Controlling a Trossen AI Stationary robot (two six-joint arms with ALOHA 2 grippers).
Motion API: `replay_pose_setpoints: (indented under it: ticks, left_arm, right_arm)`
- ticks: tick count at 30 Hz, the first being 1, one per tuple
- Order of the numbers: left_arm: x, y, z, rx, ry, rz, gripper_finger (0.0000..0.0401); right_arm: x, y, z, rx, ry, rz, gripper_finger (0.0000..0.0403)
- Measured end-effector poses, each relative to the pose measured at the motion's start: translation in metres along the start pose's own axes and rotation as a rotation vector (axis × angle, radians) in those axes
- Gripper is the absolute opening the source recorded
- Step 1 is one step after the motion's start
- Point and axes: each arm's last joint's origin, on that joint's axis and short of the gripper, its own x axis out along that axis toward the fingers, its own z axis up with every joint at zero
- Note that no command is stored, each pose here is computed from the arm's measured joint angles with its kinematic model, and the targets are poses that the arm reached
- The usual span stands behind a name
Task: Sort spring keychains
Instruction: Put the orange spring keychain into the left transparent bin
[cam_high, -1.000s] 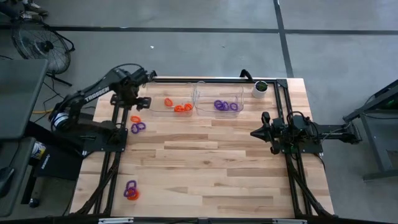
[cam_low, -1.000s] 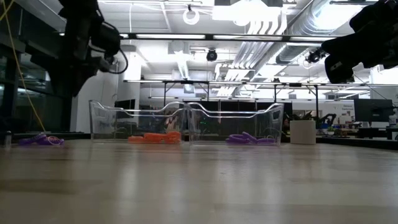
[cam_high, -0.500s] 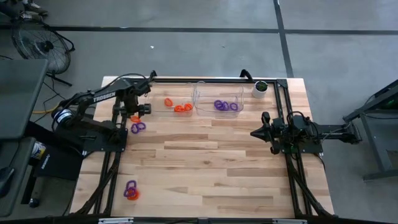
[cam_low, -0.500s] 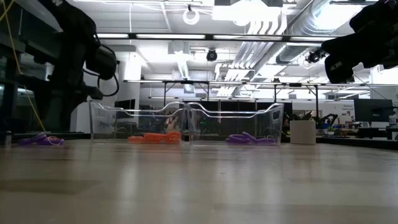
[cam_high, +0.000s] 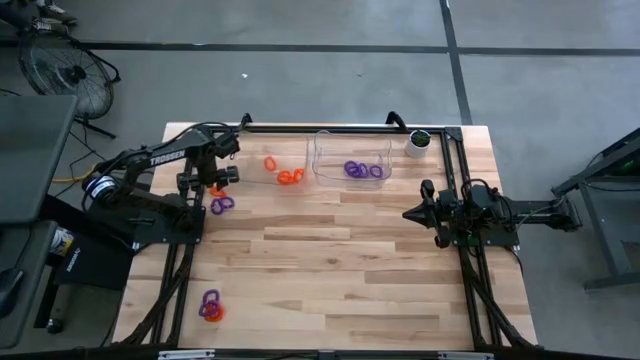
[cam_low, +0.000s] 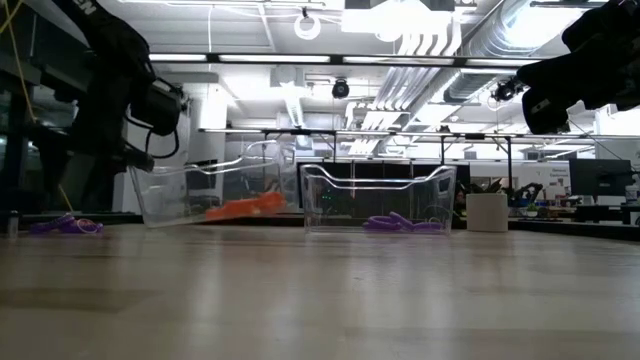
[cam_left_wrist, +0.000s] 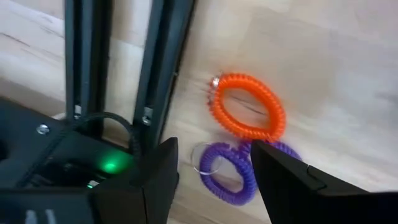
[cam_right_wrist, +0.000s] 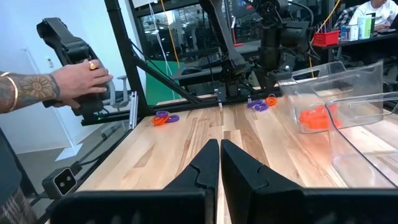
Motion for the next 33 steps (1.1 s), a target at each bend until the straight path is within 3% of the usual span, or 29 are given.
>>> replay_pose_setpoints:
  ticks: [10,21,25,33]
  left_arm:
    - [-0.006,-0.005,0.003,-0.043,-0.021,-0.04,0.0202]
    - [-0.032,-0.015,0.01,0.053,-0.04,-0.159,0.0202]
    - [-0.045,-0.013,0.012,-0.072,-0.109,-0.212,0.0202]
    - [-0.056,-0.001,0.007,-0.511,-0.158,-0.344,0.0202]
  right_arm:
    - [0.0,0.0,0.0,0.0,0.0,0.0,0.0012]
    - [0.0,0.0,0.0,0.0,0.0,0.0,0.0012]
    - [0.0,0.0,0.0,0.0,0.0,0.0,0.0012]
    - [0.0,0.0,0.0,0.0,0.0,0.0,0.0012]
